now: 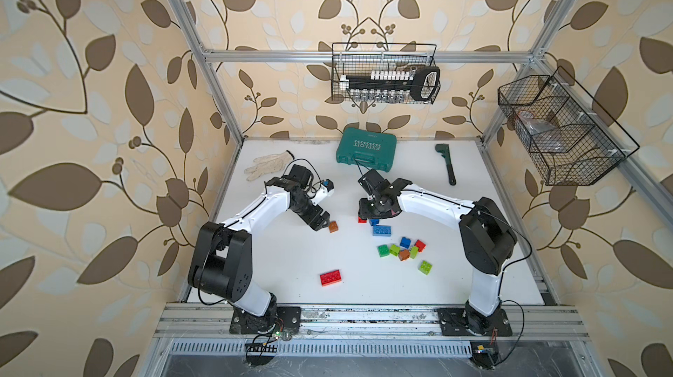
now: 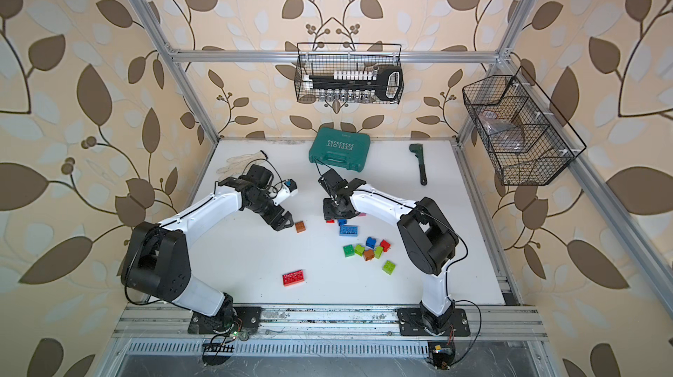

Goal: Assemble the letter h with lego
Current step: Pick up the lego brick from the center of the board, then assemble the lego brick with the lego brick.

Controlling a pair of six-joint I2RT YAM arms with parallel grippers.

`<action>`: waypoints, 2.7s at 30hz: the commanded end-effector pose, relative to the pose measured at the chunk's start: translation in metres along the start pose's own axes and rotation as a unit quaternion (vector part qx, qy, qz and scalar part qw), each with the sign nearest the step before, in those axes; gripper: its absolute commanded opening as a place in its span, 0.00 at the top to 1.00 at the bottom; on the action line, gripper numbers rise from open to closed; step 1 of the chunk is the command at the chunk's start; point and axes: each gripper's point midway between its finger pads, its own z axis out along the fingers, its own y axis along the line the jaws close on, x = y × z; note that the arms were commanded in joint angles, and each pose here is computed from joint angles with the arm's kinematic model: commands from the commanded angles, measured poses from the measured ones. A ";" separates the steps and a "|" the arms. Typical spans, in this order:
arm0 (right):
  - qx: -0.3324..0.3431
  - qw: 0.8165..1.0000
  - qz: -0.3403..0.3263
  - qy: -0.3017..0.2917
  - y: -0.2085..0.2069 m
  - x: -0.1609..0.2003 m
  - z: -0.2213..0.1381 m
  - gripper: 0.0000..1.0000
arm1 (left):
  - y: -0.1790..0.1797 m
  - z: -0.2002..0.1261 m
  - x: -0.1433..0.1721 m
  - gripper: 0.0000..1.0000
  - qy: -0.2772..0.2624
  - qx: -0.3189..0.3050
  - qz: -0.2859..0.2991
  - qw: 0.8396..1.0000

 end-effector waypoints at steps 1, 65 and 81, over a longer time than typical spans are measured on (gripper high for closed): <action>0.026 0.999 0.013 0.013 0.001 0.006 0.011 0.48 | -0.020 -0.012 -0.008 0.04 -0.029 0.074 -0.051 0.996; -0.142 0.786 -0.453 -0.396 0.134 0.007 -0.109 0.71 | -0.100 -0.058 -0.038 0.44 -0.022 0.325 -0.173 0.930; -0.192 0.787 -0.449 -0.377 0.119 0.034 -0.119 0.51 | -0.089 -0.046 -0.036 0.71 -0.023 0.247 -0.121 0.961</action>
